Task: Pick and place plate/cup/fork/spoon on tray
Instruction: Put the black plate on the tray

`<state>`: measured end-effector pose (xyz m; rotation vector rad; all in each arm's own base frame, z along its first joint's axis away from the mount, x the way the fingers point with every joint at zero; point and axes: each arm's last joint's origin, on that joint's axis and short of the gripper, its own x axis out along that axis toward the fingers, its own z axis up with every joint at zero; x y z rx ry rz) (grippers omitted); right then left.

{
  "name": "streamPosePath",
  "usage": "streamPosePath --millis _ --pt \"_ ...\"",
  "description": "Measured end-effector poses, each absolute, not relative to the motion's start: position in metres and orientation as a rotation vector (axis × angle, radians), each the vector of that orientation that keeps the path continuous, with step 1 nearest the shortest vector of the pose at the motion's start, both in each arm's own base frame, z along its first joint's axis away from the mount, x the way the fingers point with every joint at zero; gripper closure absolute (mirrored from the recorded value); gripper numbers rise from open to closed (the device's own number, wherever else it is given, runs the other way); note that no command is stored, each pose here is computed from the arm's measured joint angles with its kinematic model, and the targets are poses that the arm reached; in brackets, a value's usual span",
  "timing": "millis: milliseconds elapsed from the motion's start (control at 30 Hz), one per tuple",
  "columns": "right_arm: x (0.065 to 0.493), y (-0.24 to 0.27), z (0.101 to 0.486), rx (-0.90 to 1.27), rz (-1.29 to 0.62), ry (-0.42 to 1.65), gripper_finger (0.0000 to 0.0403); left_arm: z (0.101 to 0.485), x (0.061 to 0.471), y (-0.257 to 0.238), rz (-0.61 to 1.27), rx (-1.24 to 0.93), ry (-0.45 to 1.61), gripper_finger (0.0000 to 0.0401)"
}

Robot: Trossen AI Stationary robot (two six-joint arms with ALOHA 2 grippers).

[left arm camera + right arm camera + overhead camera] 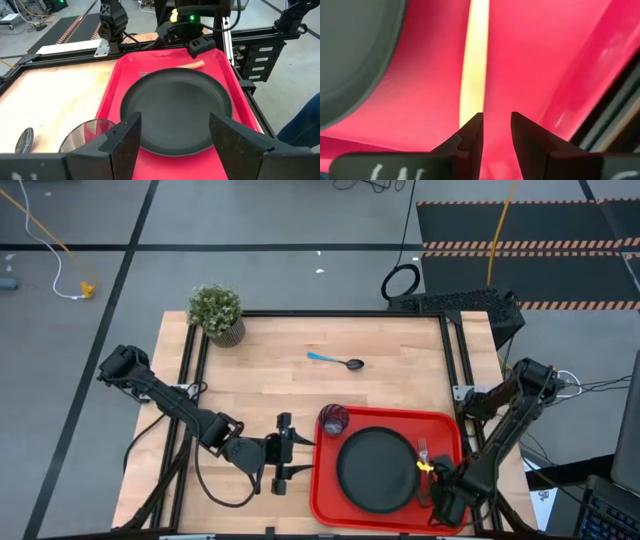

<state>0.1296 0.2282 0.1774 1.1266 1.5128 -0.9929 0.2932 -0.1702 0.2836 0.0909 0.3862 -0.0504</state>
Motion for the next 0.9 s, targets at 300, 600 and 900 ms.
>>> streamPosePath --millis 300,600,900 --pt "0.128 0.241 0.161 1.085 -0.975 1.530 0.0314 0.284 0.293 -0.170 -0.047 0.073 0.386 0.0165" --pt "0.129 0.243 0.161 1.104 -0.951 1.531 0.0314 0.284 0.292 -0.172 -0.050 0.055 0.386 0.0165" --pt "0.130 0.244 0.161 1.121 -0.933 1.531 0.0314 0.283 0.289 -0.177 -0.063 0.040 0.389 0.0165"
